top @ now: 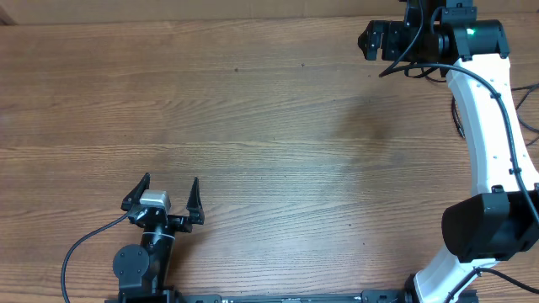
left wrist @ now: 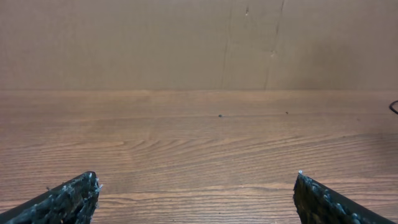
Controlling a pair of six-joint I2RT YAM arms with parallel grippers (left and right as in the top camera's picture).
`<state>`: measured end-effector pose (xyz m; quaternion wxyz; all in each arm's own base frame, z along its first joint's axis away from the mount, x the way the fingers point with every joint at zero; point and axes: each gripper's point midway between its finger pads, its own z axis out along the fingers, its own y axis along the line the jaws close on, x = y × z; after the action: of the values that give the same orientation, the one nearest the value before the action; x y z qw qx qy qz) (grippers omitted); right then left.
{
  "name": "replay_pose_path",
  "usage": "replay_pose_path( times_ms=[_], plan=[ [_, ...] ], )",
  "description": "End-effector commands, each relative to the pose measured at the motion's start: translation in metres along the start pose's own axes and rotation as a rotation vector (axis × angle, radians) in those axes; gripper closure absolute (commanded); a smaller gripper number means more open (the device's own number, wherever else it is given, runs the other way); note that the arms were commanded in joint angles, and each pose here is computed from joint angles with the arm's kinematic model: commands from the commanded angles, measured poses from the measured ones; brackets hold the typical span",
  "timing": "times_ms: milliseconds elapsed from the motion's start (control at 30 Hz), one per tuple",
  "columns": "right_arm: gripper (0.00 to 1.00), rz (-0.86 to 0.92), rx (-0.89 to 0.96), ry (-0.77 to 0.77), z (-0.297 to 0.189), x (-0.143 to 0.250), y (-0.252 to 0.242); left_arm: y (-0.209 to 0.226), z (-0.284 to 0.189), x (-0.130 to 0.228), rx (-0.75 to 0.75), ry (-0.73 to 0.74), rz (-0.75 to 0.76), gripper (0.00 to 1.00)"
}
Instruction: Untangle cables
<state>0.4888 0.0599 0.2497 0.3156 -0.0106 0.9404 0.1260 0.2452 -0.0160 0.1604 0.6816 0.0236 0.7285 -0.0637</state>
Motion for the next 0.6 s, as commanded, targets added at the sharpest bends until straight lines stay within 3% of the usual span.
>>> replay_pose_path(
  times_ms=[0,267,567],
  plan=[
    [0.0,-0.003,0.002,0.0,0.0,0.001,-0.001,0.0,-0.001,-0.001,0.003,-0.007,0.024,0.0],
    [0.0,-0.03,0.013,-0.124,-0.04,-0.022,0.007,0.0,-0.001,-0.001,0.003,-0.007,0.024,0.0],
    [0.0,-0.074,0.039,-0.394,-0.133,-0.056,0.021,0.0,-0.001,-0.001,0.003,-0.007,0.024,0.0]
  ],
)
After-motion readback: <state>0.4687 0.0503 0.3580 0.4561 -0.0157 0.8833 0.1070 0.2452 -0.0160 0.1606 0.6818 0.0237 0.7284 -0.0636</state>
